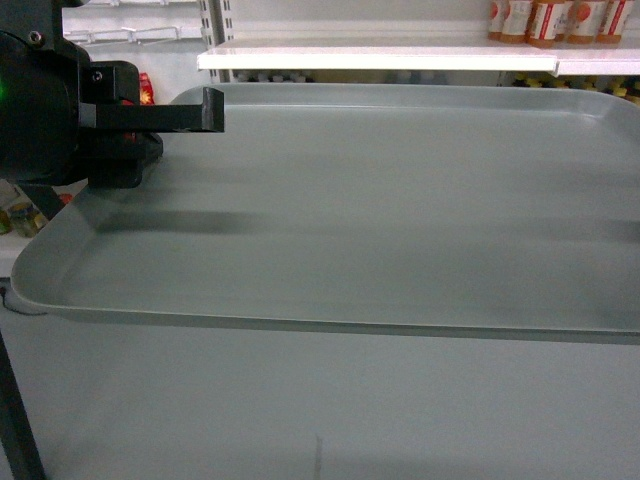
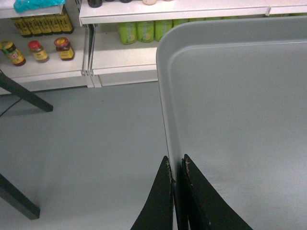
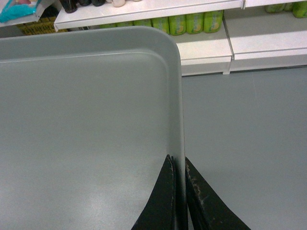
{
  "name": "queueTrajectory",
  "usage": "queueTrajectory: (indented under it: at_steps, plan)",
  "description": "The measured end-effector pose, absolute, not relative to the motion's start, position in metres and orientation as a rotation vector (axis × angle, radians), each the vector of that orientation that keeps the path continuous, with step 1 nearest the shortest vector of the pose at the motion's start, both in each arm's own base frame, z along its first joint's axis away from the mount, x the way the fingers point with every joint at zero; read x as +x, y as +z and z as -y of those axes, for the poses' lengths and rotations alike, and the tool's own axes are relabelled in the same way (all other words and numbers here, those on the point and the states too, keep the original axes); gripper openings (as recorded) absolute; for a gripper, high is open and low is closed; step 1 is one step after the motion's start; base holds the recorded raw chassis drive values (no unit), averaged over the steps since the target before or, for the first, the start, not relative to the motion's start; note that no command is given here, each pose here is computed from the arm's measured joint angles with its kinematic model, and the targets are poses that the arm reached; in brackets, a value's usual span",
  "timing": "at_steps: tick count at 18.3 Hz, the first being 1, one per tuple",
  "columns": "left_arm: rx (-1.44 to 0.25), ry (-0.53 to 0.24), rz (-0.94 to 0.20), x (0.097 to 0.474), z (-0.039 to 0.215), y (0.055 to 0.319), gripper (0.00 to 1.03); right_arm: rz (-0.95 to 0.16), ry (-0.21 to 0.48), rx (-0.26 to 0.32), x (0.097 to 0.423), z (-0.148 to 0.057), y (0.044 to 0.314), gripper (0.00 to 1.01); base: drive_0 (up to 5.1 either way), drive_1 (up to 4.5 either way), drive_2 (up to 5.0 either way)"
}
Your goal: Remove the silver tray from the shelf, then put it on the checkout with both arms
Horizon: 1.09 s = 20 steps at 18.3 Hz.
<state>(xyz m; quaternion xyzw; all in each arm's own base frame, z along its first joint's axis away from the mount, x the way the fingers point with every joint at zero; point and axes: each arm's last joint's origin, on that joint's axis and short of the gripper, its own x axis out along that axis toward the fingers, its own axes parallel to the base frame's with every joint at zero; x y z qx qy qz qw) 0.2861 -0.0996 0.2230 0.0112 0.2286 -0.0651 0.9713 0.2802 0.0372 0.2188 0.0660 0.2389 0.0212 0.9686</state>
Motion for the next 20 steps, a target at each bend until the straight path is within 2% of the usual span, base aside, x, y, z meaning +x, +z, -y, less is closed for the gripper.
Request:
queueTrajectory:
  at_steps: [20]
  plan:
    - [0.024, -0.131, -0.461, 0.2861, 0.0999, 0.2232, 0.03, -0.481, 0.043, 0.133, 0.2803, -0.0372, 0.2190, 0.03, 0.0, -4.16, 4.2]
